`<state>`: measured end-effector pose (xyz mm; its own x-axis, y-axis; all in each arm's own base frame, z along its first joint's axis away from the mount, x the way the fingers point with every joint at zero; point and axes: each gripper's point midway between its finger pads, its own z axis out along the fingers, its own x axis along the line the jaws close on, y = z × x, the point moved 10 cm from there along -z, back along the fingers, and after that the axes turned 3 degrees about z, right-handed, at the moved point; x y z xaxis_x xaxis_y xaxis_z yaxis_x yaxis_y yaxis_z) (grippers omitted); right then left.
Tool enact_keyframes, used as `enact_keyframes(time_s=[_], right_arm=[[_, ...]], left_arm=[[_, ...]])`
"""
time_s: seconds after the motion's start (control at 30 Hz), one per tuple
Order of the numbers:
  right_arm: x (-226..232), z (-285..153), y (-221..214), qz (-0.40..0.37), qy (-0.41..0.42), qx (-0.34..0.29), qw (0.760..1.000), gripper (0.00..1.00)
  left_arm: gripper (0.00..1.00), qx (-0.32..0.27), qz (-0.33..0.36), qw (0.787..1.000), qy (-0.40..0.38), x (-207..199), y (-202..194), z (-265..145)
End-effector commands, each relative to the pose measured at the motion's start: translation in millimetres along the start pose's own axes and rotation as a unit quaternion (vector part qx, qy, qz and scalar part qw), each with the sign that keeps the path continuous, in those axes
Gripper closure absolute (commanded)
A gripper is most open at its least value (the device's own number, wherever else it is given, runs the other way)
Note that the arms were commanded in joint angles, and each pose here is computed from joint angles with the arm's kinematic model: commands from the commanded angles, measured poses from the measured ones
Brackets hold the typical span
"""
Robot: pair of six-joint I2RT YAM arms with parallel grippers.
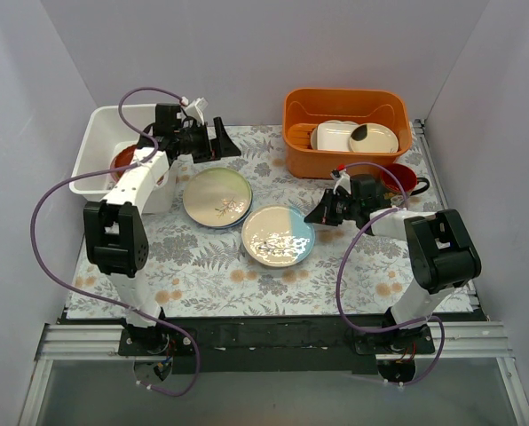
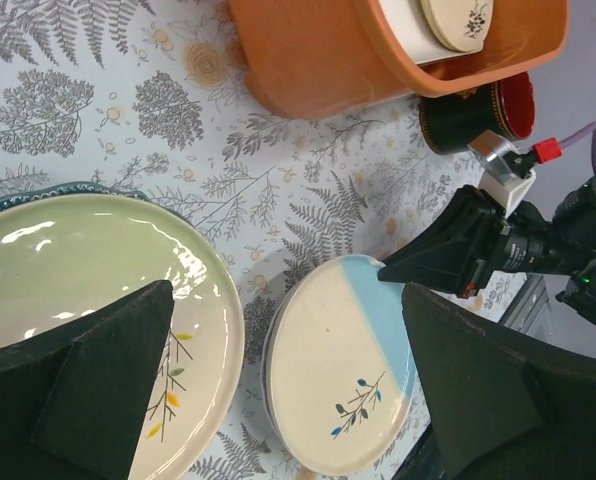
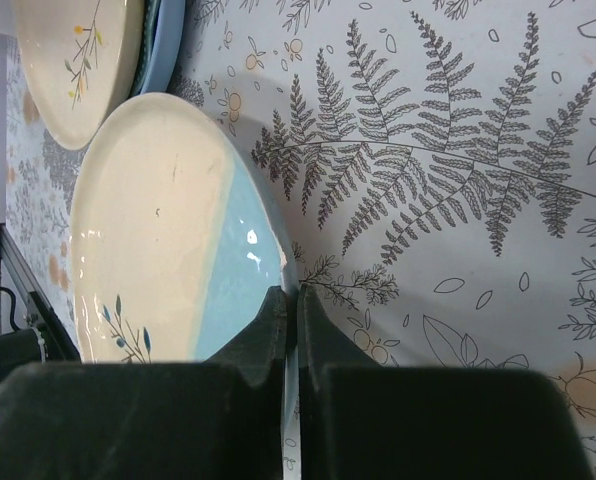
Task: Place the plates into the plastic bin on the countertop
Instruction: Pick up the plate at the center of the board.
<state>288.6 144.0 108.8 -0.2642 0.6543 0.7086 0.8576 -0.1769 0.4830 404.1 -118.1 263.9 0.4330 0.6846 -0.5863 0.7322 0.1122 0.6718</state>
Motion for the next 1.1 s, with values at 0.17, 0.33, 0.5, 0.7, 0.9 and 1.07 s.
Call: enact_keyframes(time_s=[0.17,0.33,0.5,0.7,0.9,1.07], right_arm=[[0,-5,1,0.000,-0.021,-0.012,1.000,0.99],[-2,-12,2,0.004,-0.027,-0.033,0.999,0.99],[-2,-19,2,0.010,-0.029,-0.056,0.998,0.99],[-8,-17,1,0.019,-0.032,-0.054,0.998,0.99],[-15,-13,-2,0.027,-0.038,-0.046,0.998,0.99],[-24,-7,-6,0.035,-0.042,-0.039,0.998,0.99]], left_arm=[[0.02,0.032,0.015,0.999,0.029,-8,-7,19],[0.02,0.060,0.021,0.998,0.026,-12,-17,30],[0.02,0.087,0.028,0.996,0.015,-19,-25,42],[0.03,0.133,0.022,0.991,0.004,-22,-43,60],[0.10,0.168,0.020,0.986,0.003,-26,-58,72],[0.19,0.181,0.011,0.983,-0.011,-27,-63,77]])
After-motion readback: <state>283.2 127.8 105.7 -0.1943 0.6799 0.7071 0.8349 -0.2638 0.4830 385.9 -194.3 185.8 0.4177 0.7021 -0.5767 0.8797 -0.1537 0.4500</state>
